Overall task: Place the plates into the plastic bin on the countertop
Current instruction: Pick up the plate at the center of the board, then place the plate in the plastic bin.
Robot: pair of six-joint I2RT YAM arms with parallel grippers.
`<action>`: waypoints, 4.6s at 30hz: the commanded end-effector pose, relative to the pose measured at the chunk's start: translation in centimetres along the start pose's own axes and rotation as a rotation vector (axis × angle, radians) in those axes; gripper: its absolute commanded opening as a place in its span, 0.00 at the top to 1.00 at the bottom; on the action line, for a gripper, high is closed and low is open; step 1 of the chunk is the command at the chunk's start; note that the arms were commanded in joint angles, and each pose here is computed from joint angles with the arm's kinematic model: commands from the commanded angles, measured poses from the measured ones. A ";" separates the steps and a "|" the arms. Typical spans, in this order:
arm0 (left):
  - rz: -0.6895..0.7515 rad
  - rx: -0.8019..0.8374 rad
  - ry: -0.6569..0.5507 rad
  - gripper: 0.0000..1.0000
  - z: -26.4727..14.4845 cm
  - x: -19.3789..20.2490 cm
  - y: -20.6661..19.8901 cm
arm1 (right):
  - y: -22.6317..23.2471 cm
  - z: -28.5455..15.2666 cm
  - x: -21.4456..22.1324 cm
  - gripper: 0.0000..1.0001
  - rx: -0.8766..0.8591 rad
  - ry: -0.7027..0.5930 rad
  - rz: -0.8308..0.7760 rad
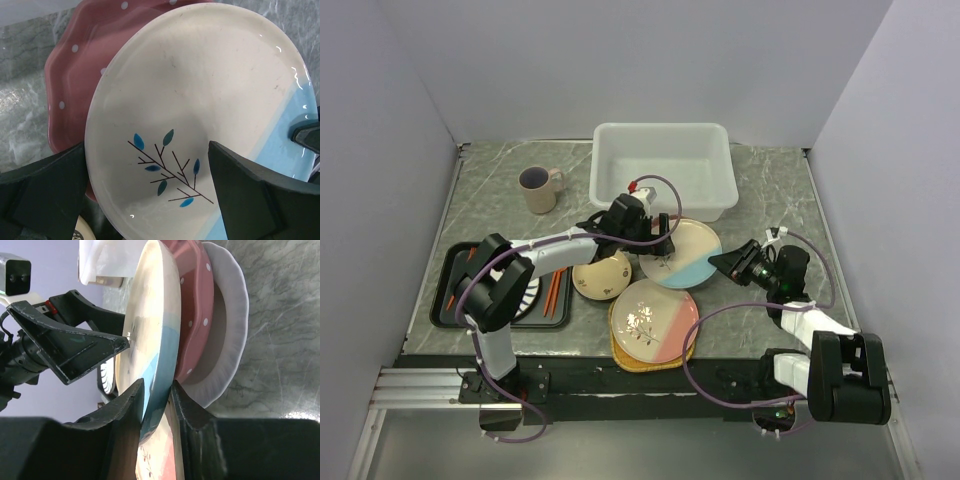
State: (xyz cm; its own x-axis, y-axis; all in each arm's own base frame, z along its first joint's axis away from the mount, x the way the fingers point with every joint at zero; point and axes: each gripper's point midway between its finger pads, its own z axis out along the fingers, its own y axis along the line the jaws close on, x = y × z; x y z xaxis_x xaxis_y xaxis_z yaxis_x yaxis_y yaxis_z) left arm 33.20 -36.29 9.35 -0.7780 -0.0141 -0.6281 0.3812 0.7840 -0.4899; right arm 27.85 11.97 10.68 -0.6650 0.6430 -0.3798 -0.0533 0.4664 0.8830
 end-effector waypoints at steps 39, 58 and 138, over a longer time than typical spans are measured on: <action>0.048 -0.024 -0.264 0.01 -7.2 -5.7 -2.7 | 6.8 -2.2 -2.6 1.00 -0.132 -0.082 -0.172; 0.061 -0.176 -0.372 0.01 -11.1 -8.1 -0.1 | 10.3 -3.2 -4.7 1.00 -0.150 -0.125 -0.246; -0.026 -0.224 -0.435 0.01 -15.9 -10.4 9.6 | 20.8 17.4 -18.4 1.00 -0.224 -0.045 -0.261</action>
State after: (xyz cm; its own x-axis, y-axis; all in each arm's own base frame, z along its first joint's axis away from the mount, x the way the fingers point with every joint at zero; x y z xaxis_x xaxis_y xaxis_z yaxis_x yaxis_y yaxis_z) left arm 36.78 -18.66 18.88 -0.5343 -0.2579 -0.8050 0.1666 0.9015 -0.3994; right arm 50.69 19.39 24.76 -0.6685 0.5343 -0.5174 -0.2192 0.5232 0.8235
